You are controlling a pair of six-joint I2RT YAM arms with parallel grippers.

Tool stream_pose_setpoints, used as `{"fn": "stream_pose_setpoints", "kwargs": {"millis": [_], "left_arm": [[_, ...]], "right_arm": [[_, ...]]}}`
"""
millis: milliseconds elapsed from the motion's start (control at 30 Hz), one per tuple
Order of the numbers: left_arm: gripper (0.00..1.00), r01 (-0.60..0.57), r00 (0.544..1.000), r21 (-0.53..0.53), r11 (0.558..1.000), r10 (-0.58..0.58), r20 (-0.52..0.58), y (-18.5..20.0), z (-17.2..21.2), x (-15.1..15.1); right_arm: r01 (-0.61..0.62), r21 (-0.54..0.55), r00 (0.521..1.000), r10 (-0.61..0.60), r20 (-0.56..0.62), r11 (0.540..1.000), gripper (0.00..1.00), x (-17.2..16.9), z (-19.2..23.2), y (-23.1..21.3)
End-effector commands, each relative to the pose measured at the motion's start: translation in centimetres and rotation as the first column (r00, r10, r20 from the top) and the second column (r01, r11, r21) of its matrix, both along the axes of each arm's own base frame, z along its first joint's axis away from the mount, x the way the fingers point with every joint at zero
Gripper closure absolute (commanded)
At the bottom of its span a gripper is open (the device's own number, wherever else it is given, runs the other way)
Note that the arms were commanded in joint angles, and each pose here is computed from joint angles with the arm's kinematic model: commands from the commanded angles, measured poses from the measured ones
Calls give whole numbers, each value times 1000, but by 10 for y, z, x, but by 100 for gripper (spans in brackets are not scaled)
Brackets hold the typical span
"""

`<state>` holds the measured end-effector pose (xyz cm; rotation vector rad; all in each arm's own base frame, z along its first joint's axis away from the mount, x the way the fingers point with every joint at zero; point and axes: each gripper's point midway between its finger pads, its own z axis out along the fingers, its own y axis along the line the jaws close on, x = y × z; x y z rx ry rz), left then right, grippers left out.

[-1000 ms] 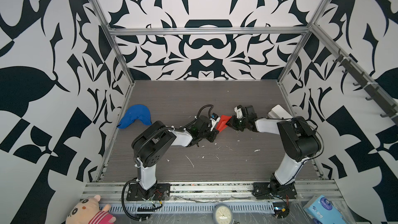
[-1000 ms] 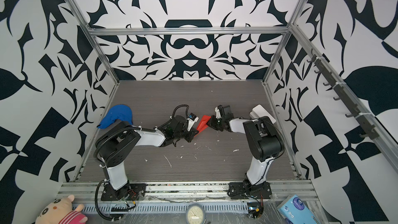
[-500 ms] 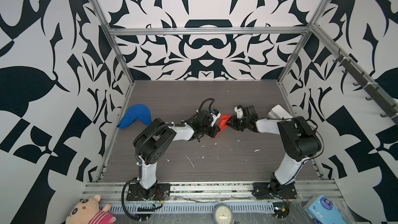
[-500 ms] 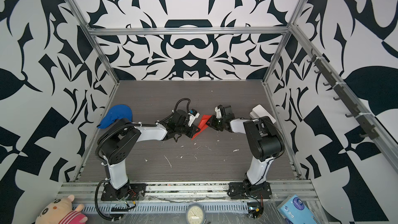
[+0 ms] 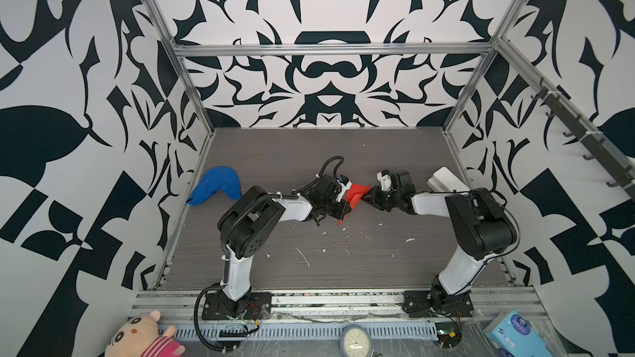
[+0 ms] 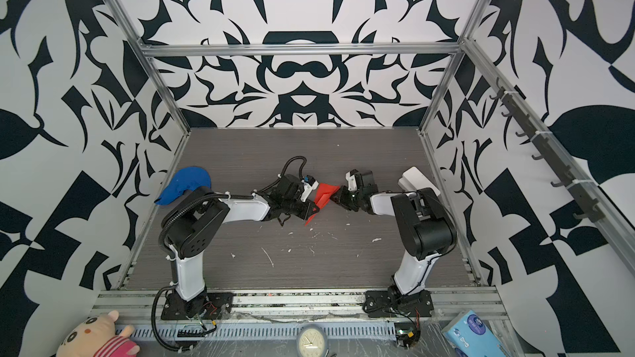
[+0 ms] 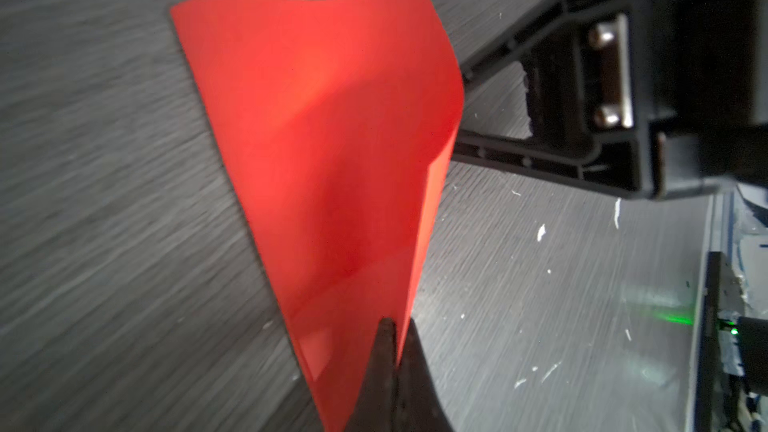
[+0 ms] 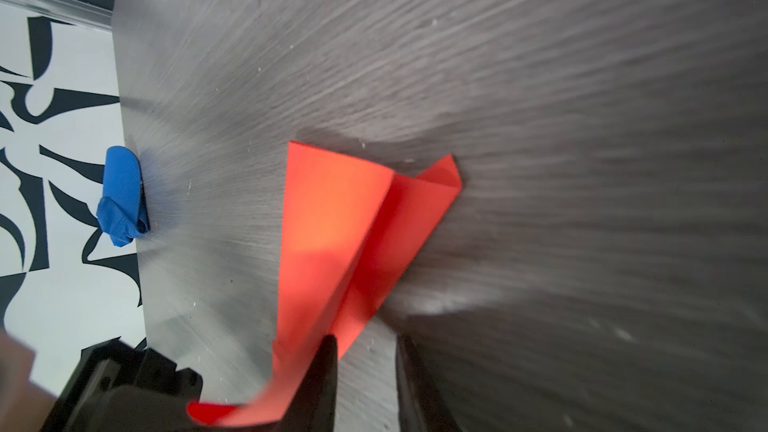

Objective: Fold a paper plane with a square sheet of paper (pick it up from the middle)

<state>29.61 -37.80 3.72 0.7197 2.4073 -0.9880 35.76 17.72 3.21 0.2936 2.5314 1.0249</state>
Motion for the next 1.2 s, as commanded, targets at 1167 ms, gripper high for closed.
{"fn": "stream_pose_setpoints", "kwargs": {"millis": [1167], "left_arm": [[100, -309, 861, -145, 940, 211, -463, 15, -11, 26]], "right_arm": [[-264, -240, 943, 302, 139, 934, 48, 11, 24, 41]]}}
